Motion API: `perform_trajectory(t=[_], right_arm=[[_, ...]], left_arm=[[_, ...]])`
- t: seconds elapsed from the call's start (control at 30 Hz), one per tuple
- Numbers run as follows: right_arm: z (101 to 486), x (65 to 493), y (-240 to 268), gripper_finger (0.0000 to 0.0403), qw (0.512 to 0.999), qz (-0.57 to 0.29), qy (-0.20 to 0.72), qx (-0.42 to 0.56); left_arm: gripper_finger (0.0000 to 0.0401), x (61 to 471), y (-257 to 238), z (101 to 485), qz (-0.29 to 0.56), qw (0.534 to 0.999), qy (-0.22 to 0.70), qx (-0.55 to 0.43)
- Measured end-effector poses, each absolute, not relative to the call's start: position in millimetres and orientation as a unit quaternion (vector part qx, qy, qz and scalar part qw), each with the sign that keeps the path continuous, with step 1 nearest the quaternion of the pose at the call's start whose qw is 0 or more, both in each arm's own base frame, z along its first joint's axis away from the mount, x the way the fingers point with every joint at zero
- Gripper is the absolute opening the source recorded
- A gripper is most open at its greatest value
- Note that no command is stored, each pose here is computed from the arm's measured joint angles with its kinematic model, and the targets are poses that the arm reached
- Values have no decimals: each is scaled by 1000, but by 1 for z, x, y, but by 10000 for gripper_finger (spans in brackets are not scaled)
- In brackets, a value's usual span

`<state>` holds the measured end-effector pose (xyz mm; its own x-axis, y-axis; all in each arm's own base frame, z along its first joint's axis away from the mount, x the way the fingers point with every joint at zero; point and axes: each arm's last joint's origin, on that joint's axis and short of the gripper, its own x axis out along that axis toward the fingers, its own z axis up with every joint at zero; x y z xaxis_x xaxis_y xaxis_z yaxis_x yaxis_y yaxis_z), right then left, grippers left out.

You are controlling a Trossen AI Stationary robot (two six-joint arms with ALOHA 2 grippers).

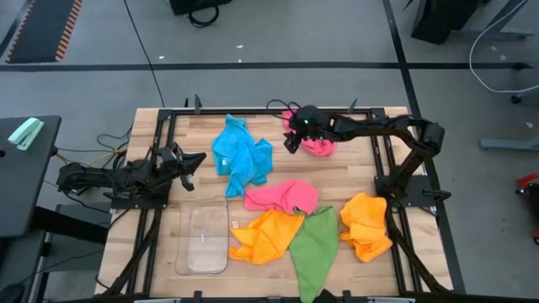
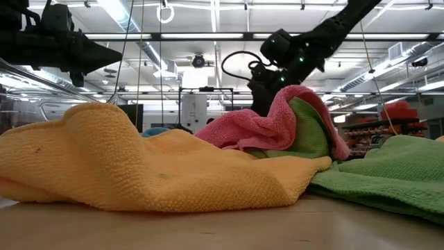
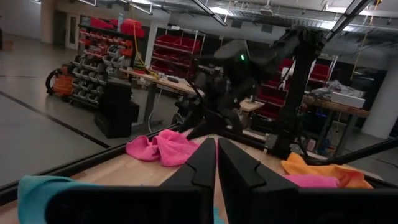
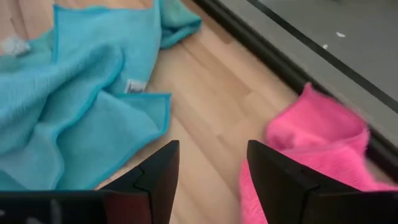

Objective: Fold microfiber towels
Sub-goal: Fold the top pink microfiber cloth

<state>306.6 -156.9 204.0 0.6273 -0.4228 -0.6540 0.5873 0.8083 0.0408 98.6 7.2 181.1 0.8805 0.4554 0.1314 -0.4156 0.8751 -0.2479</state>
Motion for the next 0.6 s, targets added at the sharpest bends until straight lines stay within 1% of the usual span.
perform_trajectory(t=[0.1, 0.27, 0.47, 0.6], right_arm=[[212, 309, -162, 198, 883, -289, 347, 126], [213, 314, -168, 198, 880, -301, 344, 124], [200, 315, -179, 198, 872, -315, 352, 131], [182, 316, -192, 198, 862, -327, 362, 139]], left_arm=[[32, 99, 7, 181, 226, 964, -93, -107], [33, 99, 7, 181, 225, 964, -93, -107], [24, 99, 7, 181, 226, 964, -93, -106], [26, 99, 7, 181, 226, 964, -92, -106]])
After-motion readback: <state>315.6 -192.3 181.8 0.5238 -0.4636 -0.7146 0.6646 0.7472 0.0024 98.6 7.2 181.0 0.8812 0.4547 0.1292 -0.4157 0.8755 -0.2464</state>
